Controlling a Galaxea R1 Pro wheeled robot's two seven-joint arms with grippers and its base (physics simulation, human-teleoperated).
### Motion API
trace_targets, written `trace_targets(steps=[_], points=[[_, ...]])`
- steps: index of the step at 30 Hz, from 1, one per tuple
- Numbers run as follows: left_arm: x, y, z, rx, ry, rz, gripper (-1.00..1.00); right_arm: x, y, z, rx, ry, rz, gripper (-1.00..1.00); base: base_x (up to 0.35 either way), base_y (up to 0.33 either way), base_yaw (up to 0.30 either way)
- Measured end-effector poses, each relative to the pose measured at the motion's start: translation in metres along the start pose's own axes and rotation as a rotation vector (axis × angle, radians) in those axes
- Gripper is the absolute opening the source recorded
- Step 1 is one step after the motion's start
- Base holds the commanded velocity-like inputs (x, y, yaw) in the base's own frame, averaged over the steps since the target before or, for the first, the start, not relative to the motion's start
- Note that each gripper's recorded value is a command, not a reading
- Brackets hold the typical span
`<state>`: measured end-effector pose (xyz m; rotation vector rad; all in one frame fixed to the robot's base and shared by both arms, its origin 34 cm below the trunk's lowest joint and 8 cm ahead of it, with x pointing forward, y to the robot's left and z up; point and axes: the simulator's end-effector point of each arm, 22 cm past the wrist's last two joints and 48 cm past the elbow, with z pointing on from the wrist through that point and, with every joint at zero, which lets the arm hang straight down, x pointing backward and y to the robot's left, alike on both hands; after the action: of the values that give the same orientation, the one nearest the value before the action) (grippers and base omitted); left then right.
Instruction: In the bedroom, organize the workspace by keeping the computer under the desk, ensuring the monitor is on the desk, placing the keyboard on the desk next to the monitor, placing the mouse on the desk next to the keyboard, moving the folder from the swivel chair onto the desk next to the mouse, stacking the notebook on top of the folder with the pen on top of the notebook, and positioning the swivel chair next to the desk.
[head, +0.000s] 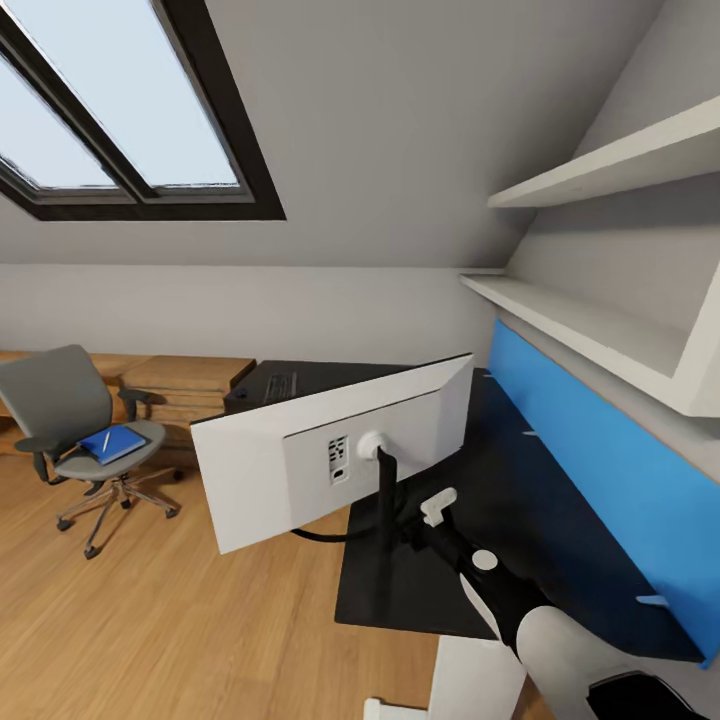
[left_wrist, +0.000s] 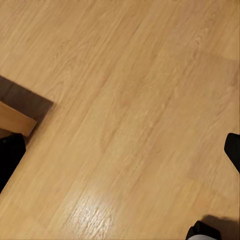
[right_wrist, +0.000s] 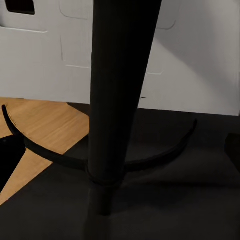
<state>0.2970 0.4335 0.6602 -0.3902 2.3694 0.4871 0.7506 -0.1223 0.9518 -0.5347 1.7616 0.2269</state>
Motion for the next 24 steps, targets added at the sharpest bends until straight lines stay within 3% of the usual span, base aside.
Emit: trace_targets(steps=[24], points=[[0.0019,-0.0093,-0.0025,0.011,0.0,-0.006,1.0,-0.0017,0.0011,0.0007,0.001,-0.006,0.005,1.0,0.108,0.031,0.0]])
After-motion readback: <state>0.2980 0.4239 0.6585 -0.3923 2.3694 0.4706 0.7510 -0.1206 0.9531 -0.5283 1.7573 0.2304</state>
